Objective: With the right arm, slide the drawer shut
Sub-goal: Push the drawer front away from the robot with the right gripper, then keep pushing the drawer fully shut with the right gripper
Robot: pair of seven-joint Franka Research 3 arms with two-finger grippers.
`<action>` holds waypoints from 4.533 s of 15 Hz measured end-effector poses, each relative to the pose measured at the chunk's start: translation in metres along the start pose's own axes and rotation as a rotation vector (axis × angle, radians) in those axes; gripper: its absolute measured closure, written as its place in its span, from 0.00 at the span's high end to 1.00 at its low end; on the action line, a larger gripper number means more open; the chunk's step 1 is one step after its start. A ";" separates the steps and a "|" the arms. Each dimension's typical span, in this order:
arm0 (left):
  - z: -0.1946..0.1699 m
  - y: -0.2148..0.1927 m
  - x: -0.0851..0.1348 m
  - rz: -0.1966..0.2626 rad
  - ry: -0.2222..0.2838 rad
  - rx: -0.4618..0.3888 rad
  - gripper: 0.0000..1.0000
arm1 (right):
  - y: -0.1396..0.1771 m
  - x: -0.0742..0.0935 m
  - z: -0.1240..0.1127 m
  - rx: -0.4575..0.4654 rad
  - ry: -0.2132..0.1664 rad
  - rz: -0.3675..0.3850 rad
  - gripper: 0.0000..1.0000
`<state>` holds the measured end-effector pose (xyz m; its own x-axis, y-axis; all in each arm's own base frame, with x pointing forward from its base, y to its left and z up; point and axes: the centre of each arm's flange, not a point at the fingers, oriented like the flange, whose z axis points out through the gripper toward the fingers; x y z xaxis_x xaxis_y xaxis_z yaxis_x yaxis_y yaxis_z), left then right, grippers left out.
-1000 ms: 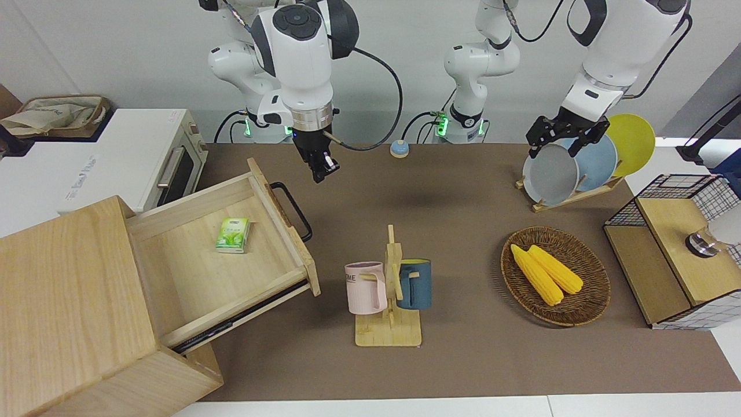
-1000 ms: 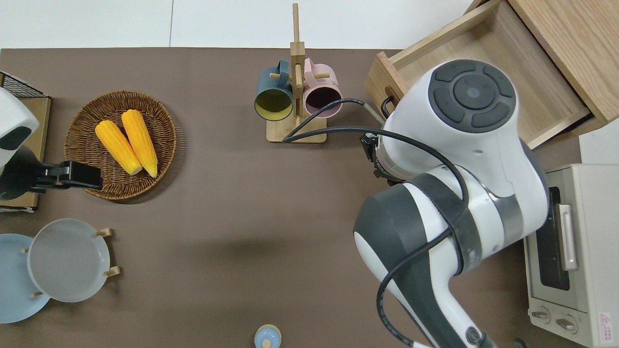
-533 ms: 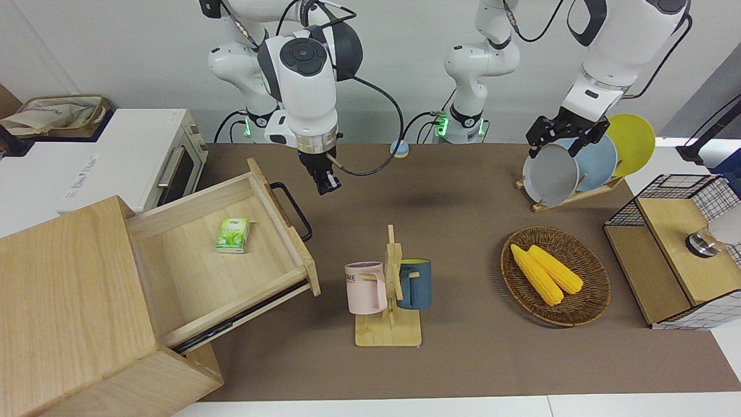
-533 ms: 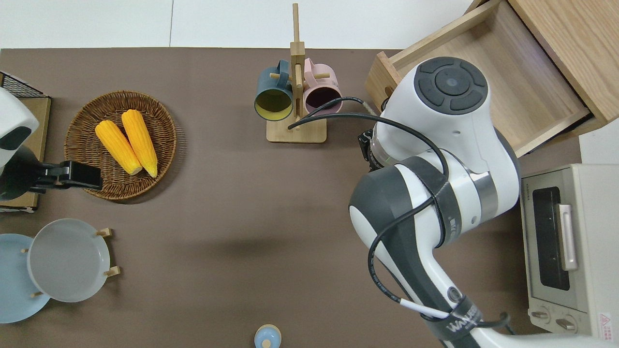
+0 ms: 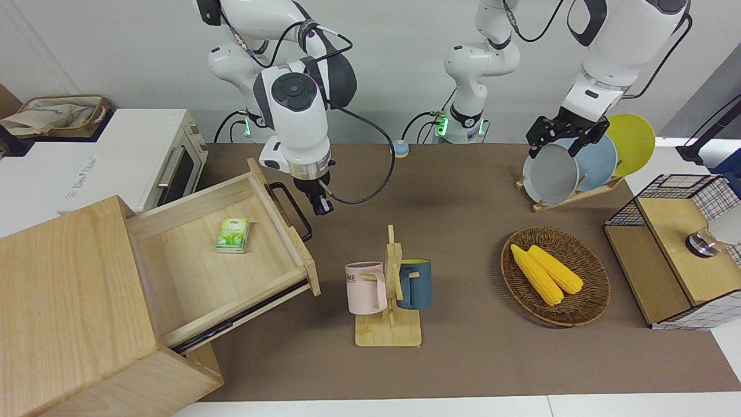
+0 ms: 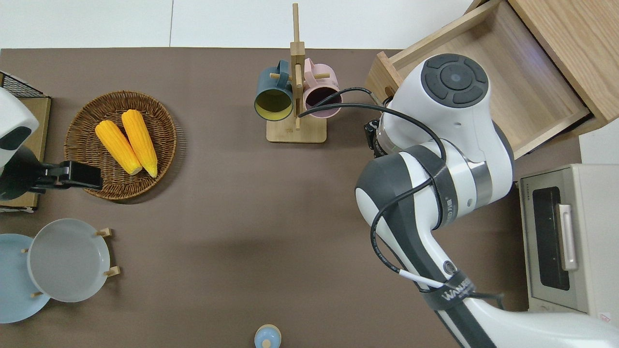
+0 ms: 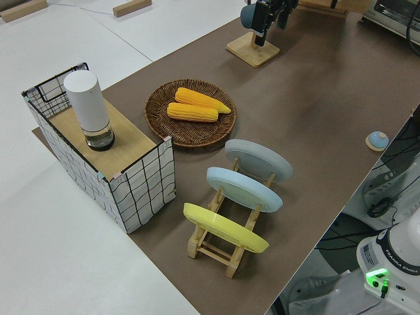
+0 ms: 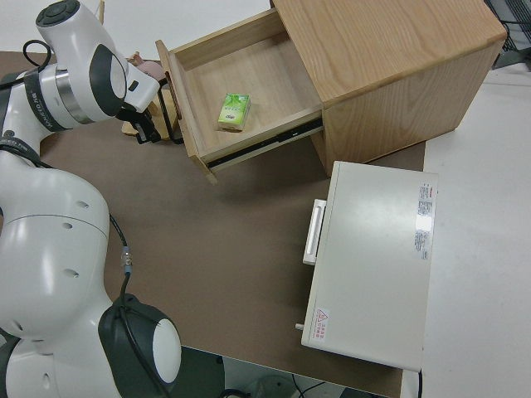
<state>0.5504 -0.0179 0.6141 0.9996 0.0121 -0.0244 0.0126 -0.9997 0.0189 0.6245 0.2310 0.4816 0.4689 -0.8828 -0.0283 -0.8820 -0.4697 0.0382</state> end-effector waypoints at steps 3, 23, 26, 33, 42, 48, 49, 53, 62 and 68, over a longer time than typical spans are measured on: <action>0.000 0.000 0.000 0.000 0.000 0.000 1.00 | -0.002 0.021 0.005 0.020 0.012 0.021 0.01; 0.000 0.000 0.000 0.000 0.000 0.000 1.00 | 0.000 0.118 0.012 0.110 0.105 0.001 0.01; 0.000 0.000 0.000 0.000 0.000 0.000 0.99 | 0.003 0.128 0.011 0.111 0.110 -0.008 0.01; 0.000 0.000 0.000 0.000 0.000 0.000 1.00 | 0.007 0.156 0.006 0.157 0.135 0.020 0.01; 0.000 0.000 0.000 0.000 0.000 0.000 0.99 | 0.017 0.192 0.001 0.213 0.128 0.004 0.01; 0.000 0.000 0.000 0.000 0.000 0.000 1.00 | 0.032 0.226 -0.005 0.231 0.124 -0.014 0.01; 0.000 0.000 0.000 0.000 0.000 0.000 1.00 | 0.034 0.230 -0.006 0.231 0.125 -0.016 0.01; 0.000 0.000 0.000 0.000 0.000 0.000 1.00 | 0.040 0.243 -0.007 0.230 0.131 -0.020 0.01; 0.000 0.000 0.000 0.000 0.000 0.000 1.00 | 0.048 0.258 -0.007 0.245 0.109 -0.046 0.01; 0.000 0.000 0.000 0.000 0.000 0.000 1.00 | 0.050 0.261 -0.007 0.252 0.096 -0.066 0.01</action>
<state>0.5504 -0.0179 0.6141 0.9996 0.0120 -0.0244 0.0125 -0.9997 0.0189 0.7029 -0.0229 0.4834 0.5171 -0.8528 0.0732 -0.8277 -0.5200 -0.2109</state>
